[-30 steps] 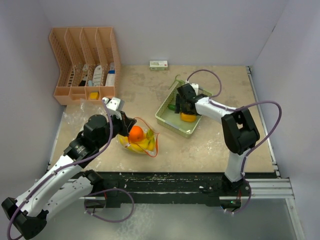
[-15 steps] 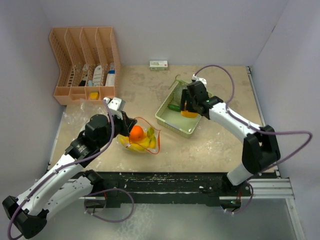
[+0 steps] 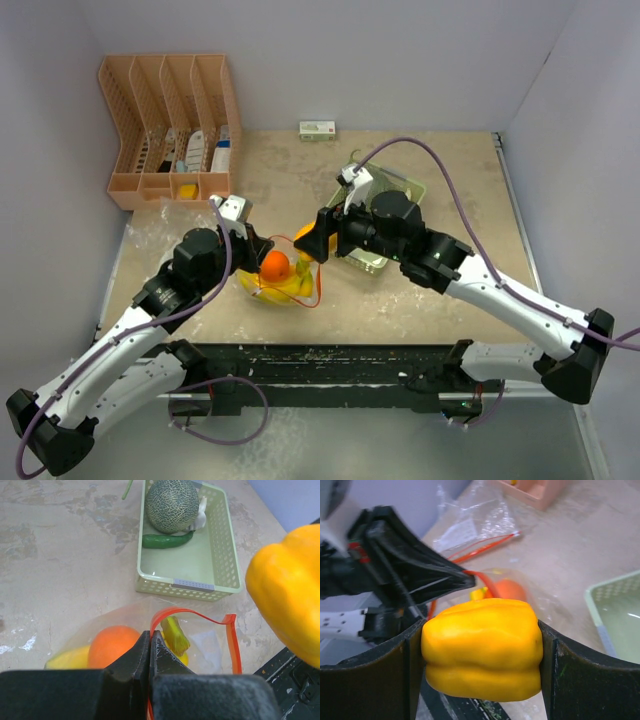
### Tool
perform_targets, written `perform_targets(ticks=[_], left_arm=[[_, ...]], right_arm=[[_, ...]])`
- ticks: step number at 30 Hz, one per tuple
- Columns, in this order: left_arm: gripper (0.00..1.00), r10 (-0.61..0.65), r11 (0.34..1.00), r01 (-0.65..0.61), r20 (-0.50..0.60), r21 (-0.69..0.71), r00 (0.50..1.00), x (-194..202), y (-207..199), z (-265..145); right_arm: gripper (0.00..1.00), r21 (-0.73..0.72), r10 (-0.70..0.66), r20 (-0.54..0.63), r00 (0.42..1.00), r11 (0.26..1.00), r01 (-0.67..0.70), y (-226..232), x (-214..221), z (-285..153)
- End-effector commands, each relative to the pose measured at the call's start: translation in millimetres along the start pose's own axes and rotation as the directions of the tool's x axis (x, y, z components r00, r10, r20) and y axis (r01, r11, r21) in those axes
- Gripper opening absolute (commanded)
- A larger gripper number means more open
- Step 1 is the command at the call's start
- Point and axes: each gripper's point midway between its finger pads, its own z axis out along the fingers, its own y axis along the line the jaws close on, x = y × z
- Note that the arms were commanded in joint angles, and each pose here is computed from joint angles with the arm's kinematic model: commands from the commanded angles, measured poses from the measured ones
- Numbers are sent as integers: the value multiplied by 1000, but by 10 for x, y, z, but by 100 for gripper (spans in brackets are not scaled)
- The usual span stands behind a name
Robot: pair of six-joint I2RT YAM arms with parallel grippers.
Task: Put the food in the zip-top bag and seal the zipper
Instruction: Pick up the fake fruit from the bin, then place the fake fruit in the zipper food storage bag.
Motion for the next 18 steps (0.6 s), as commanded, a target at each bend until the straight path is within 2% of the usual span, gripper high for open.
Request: perform_targets(ticks=[1,8,11,14,18], left_arm=[[0,-4,1000,4,43,-8,999,-155,-13,-20],[0,-12,1000,11,50,7,999,-193,-52,-38],[0,-12,1000,11,50,9,999,-203,-58,-39],[0,-10,1000,10,46,11,999,-192,-61,-26],[0,-10,1000,9,50,20,999,-210,-80,-31]], right_arm=[[29,-273,-29,59,998,961,44,569,-63,-56],[30,-324,10,-15,1000,946,-14,614,266,261],[34,-305,25,-14,1000,952,-28,618,312,362],[43,-249,47,-2,999,967,-46,541,316,501],[66,-169,56,2,998,984,-54,425,345,674]])
